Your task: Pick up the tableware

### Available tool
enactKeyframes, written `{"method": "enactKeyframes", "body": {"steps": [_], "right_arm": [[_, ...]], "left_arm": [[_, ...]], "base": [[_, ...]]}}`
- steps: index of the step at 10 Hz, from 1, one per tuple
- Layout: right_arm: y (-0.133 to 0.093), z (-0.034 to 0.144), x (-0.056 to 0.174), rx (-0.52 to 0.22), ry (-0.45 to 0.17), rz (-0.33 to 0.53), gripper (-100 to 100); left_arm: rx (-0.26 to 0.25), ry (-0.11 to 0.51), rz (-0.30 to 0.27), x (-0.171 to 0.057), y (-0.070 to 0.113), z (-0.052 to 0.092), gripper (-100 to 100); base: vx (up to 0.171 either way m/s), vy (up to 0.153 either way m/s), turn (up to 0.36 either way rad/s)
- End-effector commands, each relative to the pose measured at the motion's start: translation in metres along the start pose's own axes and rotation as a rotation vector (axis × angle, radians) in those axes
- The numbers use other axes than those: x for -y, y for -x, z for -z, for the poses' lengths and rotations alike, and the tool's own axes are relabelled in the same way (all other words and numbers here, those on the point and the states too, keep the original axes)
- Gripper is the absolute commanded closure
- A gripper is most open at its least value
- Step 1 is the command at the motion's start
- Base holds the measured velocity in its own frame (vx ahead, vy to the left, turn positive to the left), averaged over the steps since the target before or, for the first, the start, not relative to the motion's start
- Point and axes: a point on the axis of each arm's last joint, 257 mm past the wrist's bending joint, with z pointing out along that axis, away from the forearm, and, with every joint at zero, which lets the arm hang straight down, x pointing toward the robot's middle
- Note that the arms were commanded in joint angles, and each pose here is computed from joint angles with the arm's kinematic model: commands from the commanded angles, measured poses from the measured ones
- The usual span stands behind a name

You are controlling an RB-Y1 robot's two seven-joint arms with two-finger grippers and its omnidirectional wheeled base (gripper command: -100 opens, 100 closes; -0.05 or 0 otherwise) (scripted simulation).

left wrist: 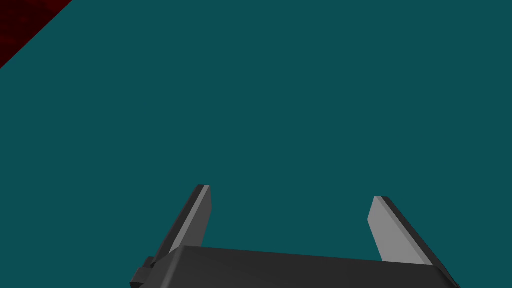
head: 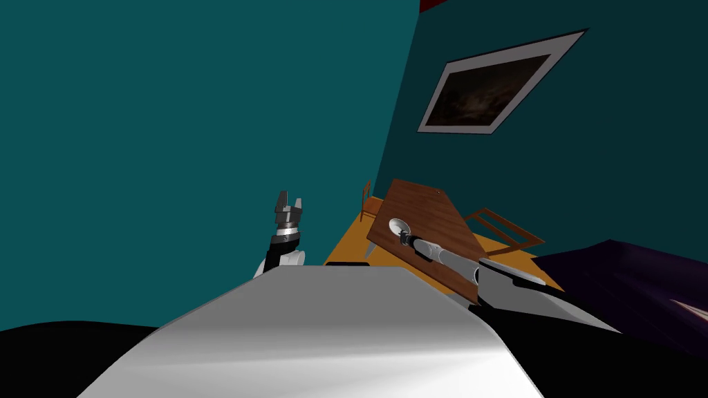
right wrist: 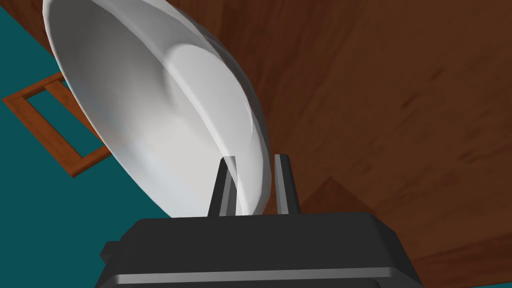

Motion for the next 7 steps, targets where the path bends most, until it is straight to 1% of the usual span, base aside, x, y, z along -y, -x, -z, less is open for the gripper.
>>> {"method": "enactKeyframes", "body": {"steps": [1,2,3,4,5,6,7], "right_arm": [[0.000,0.000,0.000,0.000,0.000,0.000,0],[0.007,-0.002,0.004,0.013,0.004,0.012,100],[0.015,-0.004,0.006,0.028,0.010,0.010,100],[0.015,-0.004,0.006,0.028,0.010,0.015,100],[0.015,-0.004,0.006,0.029,0.009,0.041,100],[0.023,-0.005,0.009,0.045,0.014,0.050,100],[0.023,-0.005,0.009,0.045,0.014,0.049,100]], "left_arm": [[0.000,0.000,0.000,0.000,0.000,0.000,0],[0.000,0.000,0.000,0.000,0.000,0.000,0],[0.000,0.000,0.000,0.000,0.000,0.000,0],[0.000,0.000,0.000,0.000,0.000,0.000,0],[0.000,0.000,0.000,0.000,0.000,0.000,0],[0.000,0.000,0.000,0.000,0.000,0.000,0],[0.000,0.000,0.000,0.000,0.000,0.000,0]], "base": [[0.000,0.000,0.000],[0.005,0.011,-0.162],[0.042,0.036,-0.319],[0.042,0.037,-0.137],[0.017,0.016,0.029],[0.033,0.014,-0.192],[0.037,0.020,-0.129]]}}
